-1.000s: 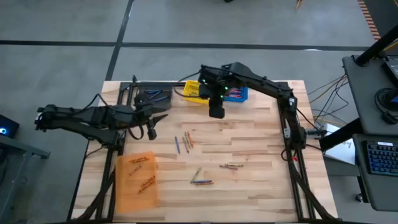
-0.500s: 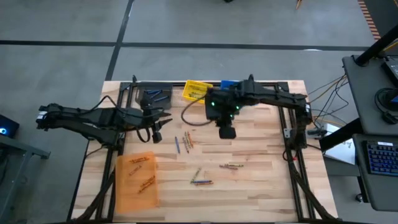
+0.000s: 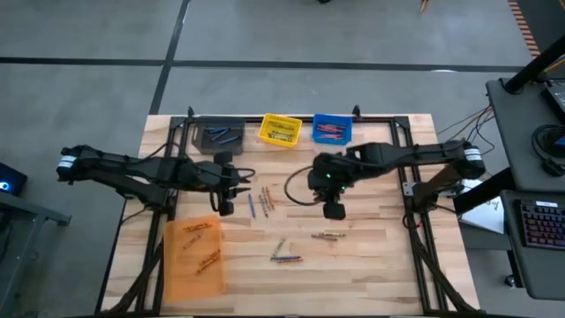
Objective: Sort crayons
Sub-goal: Put the blue crayon into the black bin
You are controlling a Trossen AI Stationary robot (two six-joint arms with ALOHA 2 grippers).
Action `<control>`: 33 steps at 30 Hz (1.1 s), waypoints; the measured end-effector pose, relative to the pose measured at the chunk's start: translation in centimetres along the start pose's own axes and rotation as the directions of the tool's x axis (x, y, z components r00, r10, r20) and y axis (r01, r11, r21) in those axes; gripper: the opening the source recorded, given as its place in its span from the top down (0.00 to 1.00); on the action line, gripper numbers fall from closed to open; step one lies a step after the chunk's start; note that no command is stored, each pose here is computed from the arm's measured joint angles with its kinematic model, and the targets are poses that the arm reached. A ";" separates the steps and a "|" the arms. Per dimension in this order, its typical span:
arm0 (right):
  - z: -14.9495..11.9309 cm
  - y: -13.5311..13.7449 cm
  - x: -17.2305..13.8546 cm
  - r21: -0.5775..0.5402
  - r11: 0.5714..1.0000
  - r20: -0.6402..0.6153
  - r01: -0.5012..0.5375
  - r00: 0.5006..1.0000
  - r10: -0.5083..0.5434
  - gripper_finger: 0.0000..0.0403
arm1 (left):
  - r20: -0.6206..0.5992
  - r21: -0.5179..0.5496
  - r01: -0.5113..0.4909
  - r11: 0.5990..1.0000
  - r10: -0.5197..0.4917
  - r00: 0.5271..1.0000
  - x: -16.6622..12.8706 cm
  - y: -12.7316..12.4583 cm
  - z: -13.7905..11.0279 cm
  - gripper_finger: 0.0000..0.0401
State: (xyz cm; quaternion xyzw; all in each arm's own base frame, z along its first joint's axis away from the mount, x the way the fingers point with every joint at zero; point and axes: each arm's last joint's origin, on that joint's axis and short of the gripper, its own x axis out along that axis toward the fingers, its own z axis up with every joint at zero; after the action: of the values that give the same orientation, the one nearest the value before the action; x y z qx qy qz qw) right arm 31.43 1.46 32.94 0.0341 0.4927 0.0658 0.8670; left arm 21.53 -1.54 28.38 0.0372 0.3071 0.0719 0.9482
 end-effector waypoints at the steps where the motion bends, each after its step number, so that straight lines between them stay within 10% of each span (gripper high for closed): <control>1: -0.5 0.2 0.3 0.011 1.000 0.007 -0.004 1.000 0.004 0.84 | -0.023 0.008 0.012 1.000 -0.011 1.000 0.3 -0.1 -0.2 0.81; 15: -6.0 2.4 2.3 0.157 0.986 -0.002 -0.051 0.999 0.052 0.84 | -0.276 0.226 0.145 0.963 -0.079 0.958 5.7 -1.6 -1.8 0.81; 33: -7.2 3.5 2.6 0.136 0.987 0.042 -0.088 0.996 0.083 0.84 | -0.612 0.404 0.341 0.849 -0.026 0.791 12.2 -3.1 -4.9 0.81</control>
State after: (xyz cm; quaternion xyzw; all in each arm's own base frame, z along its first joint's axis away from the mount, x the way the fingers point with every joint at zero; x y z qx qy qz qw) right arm 26.27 5.31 27.50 0.1164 0.4784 0.0681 0.8677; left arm 28.79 -2.57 17.07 0.2236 0.5935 -0.0972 0.7670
